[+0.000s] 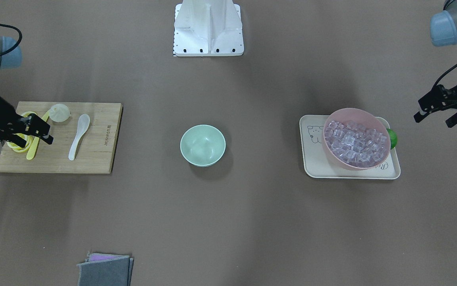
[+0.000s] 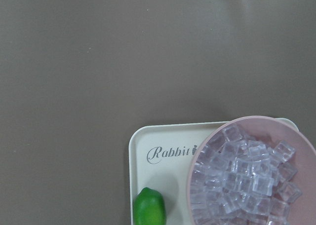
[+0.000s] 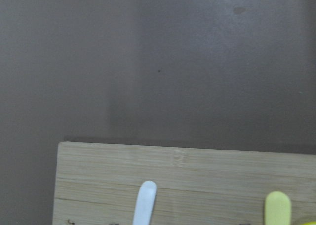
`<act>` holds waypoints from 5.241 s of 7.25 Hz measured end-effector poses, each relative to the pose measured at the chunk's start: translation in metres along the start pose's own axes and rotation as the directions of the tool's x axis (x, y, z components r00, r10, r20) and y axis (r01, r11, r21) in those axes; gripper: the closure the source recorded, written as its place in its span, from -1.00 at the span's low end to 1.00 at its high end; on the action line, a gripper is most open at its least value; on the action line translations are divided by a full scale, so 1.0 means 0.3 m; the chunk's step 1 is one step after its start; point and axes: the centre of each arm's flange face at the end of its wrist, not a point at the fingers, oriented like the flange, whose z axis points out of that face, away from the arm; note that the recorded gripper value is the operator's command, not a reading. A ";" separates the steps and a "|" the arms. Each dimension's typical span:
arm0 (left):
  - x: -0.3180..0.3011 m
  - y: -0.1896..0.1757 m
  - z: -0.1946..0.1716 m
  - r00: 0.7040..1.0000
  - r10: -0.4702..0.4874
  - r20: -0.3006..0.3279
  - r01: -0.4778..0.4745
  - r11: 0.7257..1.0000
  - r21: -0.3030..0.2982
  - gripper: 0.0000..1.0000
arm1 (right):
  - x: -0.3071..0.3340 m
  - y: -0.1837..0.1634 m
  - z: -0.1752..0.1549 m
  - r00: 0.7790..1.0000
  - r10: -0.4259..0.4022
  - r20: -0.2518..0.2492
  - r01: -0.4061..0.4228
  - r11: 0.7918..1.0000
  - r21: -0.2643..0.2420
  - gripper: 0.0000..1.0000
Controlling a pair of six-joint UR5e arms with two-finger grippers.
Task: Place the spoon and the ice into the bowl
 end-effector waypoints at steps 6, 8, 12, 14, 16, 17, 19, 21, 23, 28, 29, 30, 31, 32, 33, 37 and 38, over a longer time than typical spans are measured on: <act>0.034 -0.038 0.020 1.000 -0.003 0.014 0.003 1.000 0.007 -0.94 | -0.156 0.103 0.218 0.997 0.032 -0.069 -0.032 0.999 -0.006 -0.13; 0.035 -0.037 0.019 1.000 -0.004 0.013 0.004 1.000 0.008 -0.94 | -0.125 0.114 0.227 0.996 0.040 -0.084 -0.041 0.999 -0.013 0.59; 0.034 -0.035 0.018 1.000 -0.005 0.013 0.005 1.000 0.008 -0.94 | -0.119 0.122 0.231 0.995 0.053 -0.086 -0.055 0.998 -0.021 1.00; 0.031 -0.038 0.022 1.000 -0.011 0.015 0.011 1.000 0.008 -0.94 | -0.146 0.114 0.216 0.997 0.049 -0.065 -0.051 0.998 -0.029 1.00; 0.052 -0.043 0.029 0.999 -0.025 0.042 0.024 0.999 0.027 -0.94 | -0.228 0.073 0.181 0.998 0.057 -0.034 -0.058 0.998 -0.015 1.00; 0.081 -0.041 0.050 0.998 -0.019 0.056 0.018 0.999 0.031 -0.94 | -0.303 0.042 0.163 0.996 0.083 -0.017 -0.083 0.997 -0.007 1.00; 0.158 -0.037 0.087 0.994 -0.097 0.049 0.096 0.995 0.028 -0.94 | -0.478 -0.007 0.125 0.987 0.160 0.027 -0.160 0.987 0.008 1.00; 0.268 -0.043 0.118 0.967 -0.254 0.022 0.254 0.967 0.019 -0.94 | -0.654 -0.047 0.090 0.969 0.237 0.063 -0.239 0.971 0.014 1.00; 0.399 -0.032 0.160 0.923 -0.385 0.001 0.385 0.923 -0.003 -0.94 | -0.849 -0.089 0.076 0.922 0.377 0.086 -0.381 0.924 0.036 1.00; 0.434 0.044 0.189 0.806 -0.592 0.013 0.592 0.806 -0.015 -0.86 | -1.178 -0.155 0.181 0.833 0.539 0.121 -0.552 0.822 0.139 1.00; 0.426 0.066 0.225 0.786 -0.618 0.037 0.618 0.786 0.009 -0.85 | -1.200 -0.141 0.203 0.832 0.541 0.125 -0.555 0.816 0.163 1.00; 0.423 0.082 0.259 0.766 -0.640 0.056 0.640 0.768 0.029 -0.79 | -1.215 -0.128 0.221 0.832 0.539 0.127 -0.554 0.813 0.179 1.00; 0.419 0.091 0.278 0.745 -0.664 0.066 0.663 0.748 0.040 -0.78 | -1.225 -0.116 0.235 0.834 0.536 0.128 -0.551 0.812 0.193 0.95; 0.412 0.103 0.291 0.729 -0.680 0.074 0.679 0.733 0.042 -0.76 | -1.232 -0.111 0.243 0.836 0.533 0.132 -0.549 0.809 0.210 -0.98; 0.406 0.121 0.306 0.723 -0.686 0.083 0.685 0.727 0.038 -0.74 | -1.236 -0.109 0.246 0.837 0.531 0.133 -0.547 0.808 0.218 -1.00; 0.452 0.168 0.383 0.741 -0.662 0.111 0.665 0.747 0.012 -0.56 | -1.101 -0.180 0.144 0.861 0.495 0.115 -0.507 0.847 0.158 -1.00; 0.458 0.169 0.401 0.744 -0.657 0.118 0.661 0.750 0.010 -0.54 | -1.009 -0.173 0.098 0.873 0.475 0.112 -0.487 0.862 0.140 -1.00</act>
